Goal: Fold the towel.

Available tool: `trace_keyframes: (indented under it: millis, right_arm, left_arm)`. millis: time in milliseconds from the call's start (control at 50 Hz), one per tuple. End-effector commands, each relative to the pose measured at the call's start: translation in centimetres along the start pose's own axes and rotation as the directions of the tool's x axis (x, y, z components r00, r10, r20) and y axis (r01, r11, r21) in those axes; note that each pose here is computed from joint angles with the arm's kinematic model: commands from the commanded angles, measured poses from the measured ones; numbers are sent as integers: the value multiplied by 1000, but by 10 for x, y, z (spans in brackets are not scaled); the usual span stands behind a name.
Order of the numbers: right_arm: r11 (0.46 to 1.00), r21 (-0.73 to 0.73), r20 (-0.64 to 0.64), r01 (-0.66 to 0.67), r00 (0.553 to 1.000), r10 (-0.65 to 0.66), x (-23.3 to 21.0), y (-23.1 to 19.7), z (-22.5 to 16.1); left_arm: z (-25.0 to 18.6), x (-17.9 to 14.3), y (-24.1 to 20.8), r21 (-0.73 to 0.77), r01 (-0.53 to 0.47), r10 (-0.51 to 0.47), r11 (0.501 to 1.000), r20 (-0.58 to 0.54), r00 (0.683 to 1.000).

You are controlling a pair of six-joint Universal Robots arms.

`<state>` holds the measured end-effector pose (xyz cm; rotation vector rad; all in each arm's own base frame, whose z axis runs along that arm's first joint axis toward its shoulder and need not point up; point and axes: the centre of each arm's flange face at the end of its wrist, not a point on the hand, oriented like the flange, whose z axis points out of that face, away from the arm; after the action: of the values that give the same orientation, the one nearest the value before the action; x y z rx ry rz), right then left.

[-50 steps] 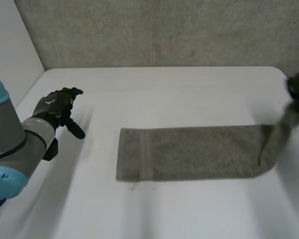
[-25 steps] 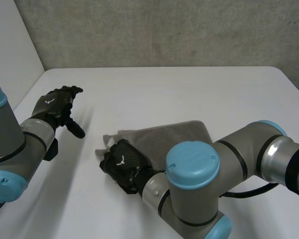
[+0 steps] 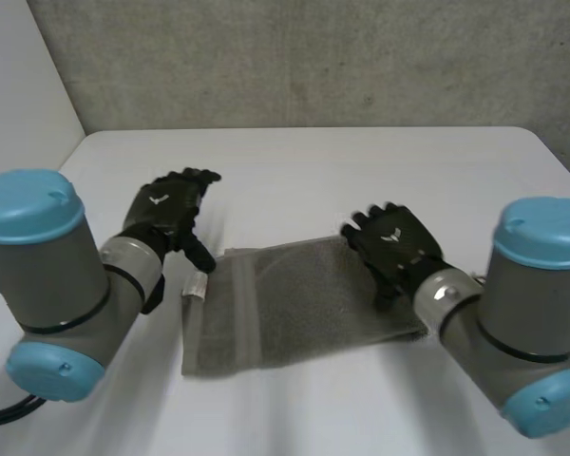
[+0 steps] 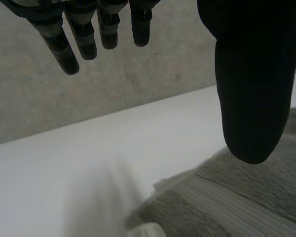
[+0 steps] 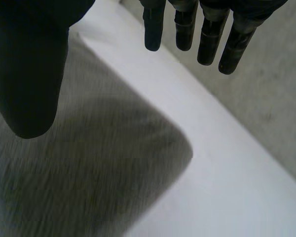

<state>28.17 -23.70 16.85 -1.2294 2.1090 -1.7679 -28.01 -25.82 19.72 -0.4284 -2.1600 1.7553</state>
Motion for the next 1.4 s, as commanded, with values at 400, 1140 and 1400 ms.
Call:
trace_keyframes:
  millis: [400,1140,1400]
  right_arm:
    - [989,-63,25,-137,990,139,16,51,-7]
    - [938,318,297,141,925,-239,-141,-39,-17]
    - [924,335,269,183,922,-279,-144,-43,-19]
  left_arm:
    - [-28,7,29,-174,-15,13,985,-14,1000]
    - [-32,-14,-1,-78,1,8,997,115,993]
    - [-28,-17,-6,-59,7,1,998,123,992]
